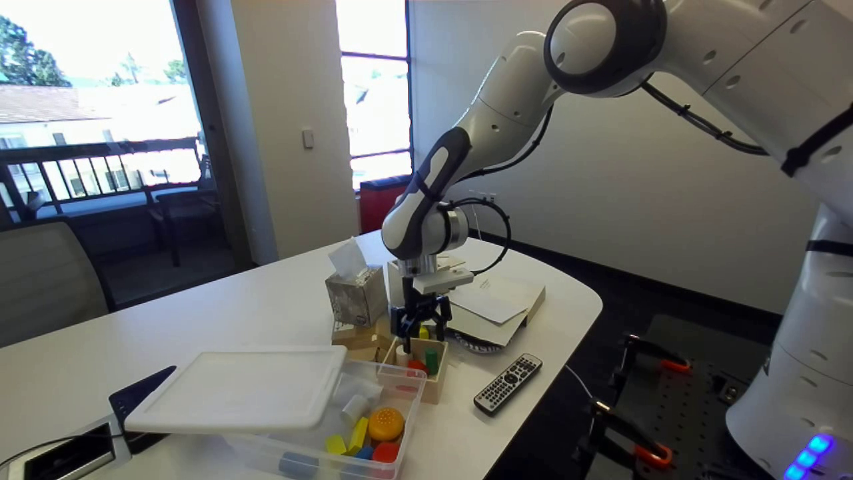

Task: Take three blocks out of the wooden box and put them in the clear box on the left.

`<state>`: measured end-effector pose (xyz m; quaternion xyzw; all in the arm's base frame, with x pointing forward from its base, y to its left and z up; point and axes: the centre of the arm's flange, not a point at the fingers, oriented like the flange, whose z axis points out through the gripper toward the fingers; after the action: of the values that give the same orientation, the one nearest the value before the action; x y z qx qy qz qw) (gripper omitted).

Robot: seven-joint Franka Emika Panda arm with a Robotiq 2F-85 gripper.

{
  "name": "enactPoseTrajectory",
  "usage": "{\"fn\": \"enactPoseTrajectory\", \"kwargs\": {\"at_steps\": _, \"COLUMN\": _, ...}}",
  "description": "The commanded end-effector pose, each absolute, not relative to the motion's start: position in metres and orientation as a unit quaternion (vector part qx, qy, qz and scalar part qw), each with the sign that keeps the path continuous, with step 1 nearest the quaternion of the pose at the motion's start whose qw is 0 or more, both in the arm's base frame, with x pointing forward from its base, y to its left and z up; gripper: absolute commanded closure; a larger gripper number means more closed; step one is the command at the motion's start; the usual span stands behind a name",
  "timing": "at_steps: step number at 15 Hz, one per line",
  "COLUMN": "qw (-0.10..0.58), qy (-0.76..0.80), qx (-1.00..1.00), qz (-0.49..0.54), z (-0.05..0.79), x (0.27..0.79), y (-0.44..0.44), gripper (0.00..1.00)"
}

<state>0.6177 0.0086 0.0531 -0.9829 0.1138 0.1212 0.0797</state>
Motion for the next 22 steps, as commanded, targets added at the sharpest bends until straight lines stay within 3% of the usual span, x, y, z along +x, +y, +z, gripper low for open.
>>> {"fn": "enactPoseTrajectory", "kwargs": {"at_steps": 1, "qw": 0.088, "qy": 0.130, "qx": -0.981, "qz": 0.114, "z": 0.049, "x": 0.624, "y": 0.007, "gripper": 0.00}}
{"fn": "enactPoseTrajectory", "kwargs": {"at_steps": 22, "qw": 0.115, "qy": 0.160, "qx": -0.972, "qz": 0.127, "z": 0.018, "x": 0.632, "y": -0.001, "gripper": 0.00}}
